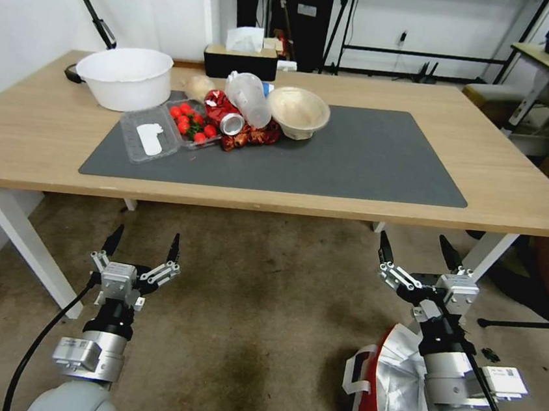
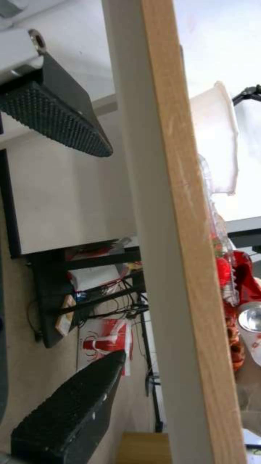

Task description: Pick up the food delivery bag from the floor and place it on the table.

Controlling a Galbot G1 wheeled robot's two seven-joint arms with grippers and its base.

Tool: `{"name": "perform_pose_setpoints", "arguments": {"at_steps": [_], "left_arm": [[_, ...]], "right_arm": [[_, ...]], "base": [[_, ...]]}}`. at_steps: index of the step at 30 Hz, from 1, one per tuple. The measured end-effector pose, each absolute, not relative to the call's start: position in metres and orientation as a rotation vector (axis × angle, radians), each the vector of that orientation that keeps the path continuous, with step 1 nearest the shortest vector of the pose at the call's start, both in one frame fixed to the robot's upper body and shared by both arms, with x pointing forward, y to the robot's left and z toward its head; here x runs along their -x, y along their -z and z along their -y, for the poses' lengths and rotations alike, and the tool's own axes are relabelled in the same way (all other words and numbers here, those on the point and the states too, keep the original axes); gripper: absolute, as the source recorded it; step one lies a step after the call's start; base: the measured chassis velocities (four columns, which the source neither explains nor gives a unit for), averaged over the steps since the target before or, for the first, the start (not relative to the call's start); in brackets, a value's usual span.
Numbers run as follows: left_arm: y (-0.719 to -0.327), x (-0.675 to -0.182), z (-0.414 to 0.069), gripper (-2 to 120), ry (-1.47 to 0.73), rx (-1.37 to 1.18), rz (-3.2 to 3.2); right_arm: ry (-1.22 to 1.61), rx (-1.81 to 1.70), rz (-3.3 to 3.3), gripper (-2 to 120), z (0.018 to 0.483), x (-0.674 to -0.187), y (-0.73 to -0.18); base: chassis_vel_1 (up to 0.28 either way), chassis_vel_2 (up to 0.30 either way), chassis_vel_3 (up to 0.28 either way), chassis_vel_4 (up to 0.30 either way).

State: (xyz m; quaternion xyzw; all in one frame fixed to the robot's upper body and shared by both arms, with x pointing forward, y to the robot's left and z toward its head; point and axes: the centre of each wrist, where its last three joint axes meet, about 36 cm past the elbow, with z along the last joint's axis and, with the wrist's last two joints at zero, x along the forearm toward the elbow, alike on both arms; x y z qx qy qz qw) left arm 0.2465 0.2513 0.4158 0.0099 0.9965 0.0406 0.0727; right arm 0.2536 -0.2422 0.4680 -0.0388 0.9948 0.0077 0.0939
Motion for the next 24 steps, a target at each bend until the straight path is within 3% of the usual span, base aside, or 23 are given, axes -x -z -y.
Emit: {"name": "perform_pose_setpoints", "arguments": {"at_steps": [24], "left_arm": [[-0.4177,-0.2449,-0.2478,99,-0.131,-0.040,-2.978]], "right_arm": [[-0.024,0.110,-2.964,100,0.2426,-0.2531,-0.4637]], "base": [[0.000,0.000,0.000,0.000]]}}
